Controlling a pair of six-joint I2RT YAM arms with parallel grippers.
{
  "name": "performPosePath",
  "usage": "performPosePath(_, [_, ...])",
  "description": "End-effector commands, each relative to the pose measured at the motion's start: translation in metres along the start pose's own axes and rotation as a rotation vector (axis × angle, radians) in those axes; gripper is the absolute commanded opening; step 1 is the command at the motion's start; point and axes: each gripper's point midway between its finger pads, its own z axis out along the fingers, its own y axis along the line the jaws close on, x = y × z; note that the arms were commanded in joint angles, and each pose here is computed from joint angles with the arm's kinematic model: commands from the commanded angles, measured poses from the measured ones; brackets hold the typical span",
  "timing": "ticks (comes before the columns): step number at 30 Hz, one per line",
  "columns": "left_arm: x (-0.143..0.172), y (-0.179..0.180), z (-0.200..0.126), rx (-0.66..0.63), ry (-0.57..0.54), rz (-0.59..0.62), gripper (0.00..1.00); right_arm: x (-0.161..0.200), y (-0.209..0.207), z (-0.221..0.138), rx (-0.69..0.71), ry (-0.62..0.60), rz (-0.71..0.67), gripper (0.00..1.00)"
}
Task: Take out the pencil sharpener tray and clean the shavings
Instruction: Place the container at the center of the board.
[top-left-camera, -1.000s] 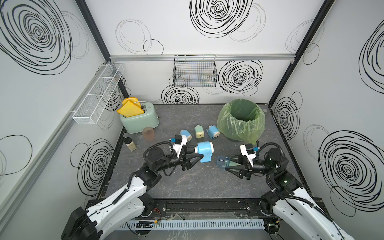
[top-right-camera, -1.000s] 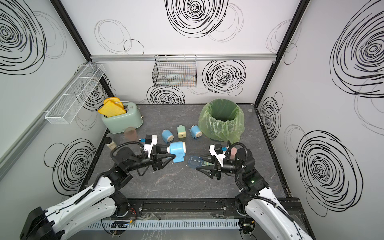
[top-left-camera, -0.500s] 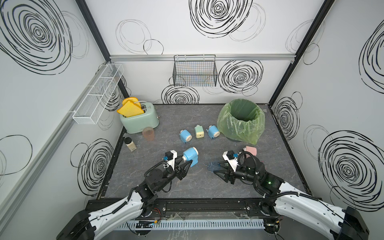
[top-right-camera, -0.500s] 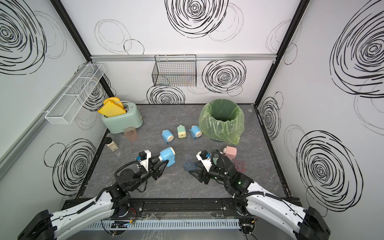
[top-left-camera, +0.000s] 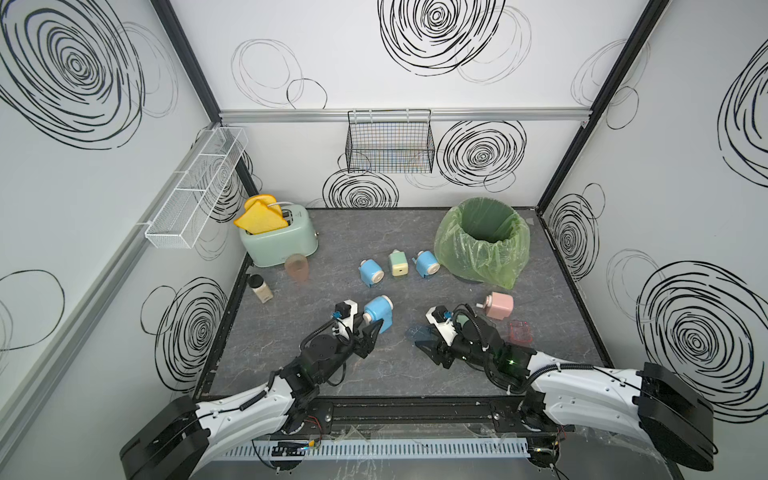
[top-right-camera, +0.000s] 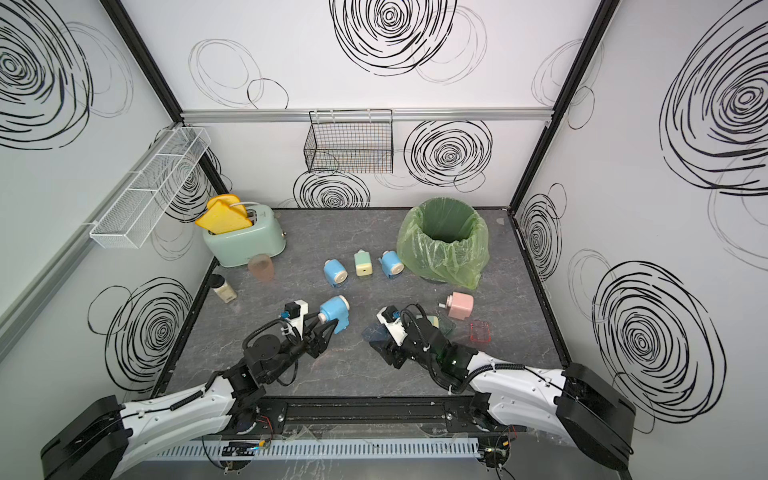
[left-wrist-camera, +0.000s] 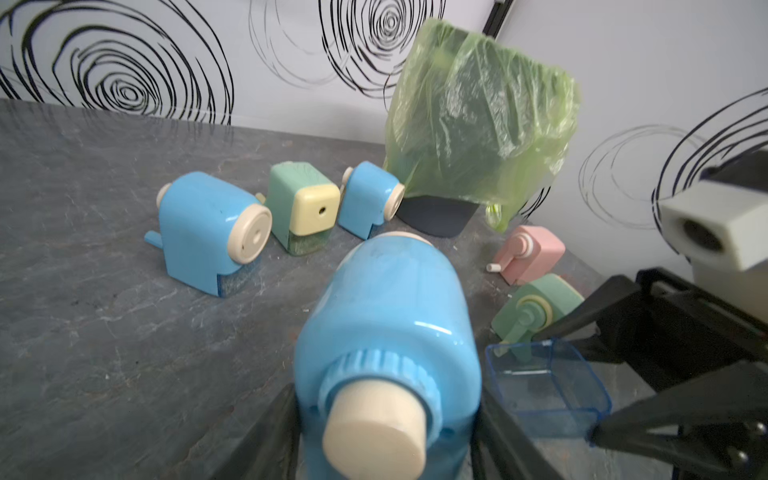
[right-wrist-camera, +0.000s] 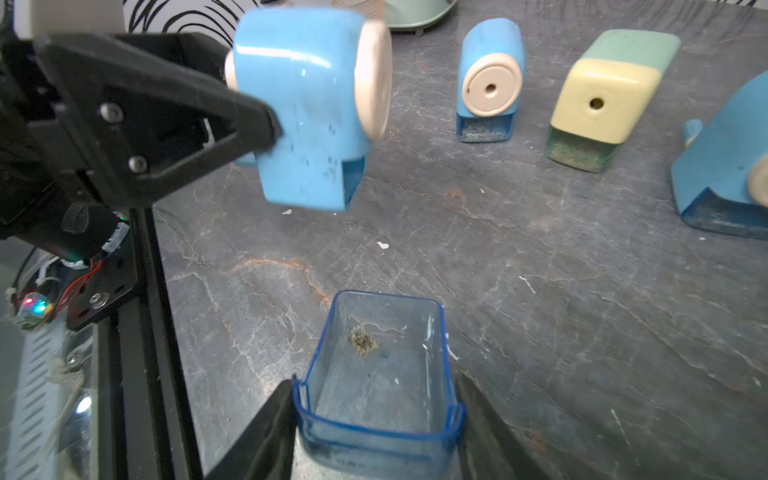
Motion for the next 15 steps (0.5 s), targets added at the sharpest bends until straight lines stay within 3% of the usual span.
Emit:
performPosePath(1, [-0.01, -0.01, 0.009, 0.023, -0.013, 0.003, 0.26, -0.012, -0.006, 0.002, 0.042, -0.072, -0.01, 0.29])
performPosePath(6, [0.0, -0.017, 0.031, 0.045, 0.061, 0.004, 0.24, -0.007, -0.018, 0.012, 0.105, -0.048, 0.008, 0.29])
performPosePath(15, [-0.001, -0.024, 0.044, 0.09, 0.011, 0.008, 0.24, -0.002, -0.061, 0.022, 0.247, -0.067, 0.089, 0.31])
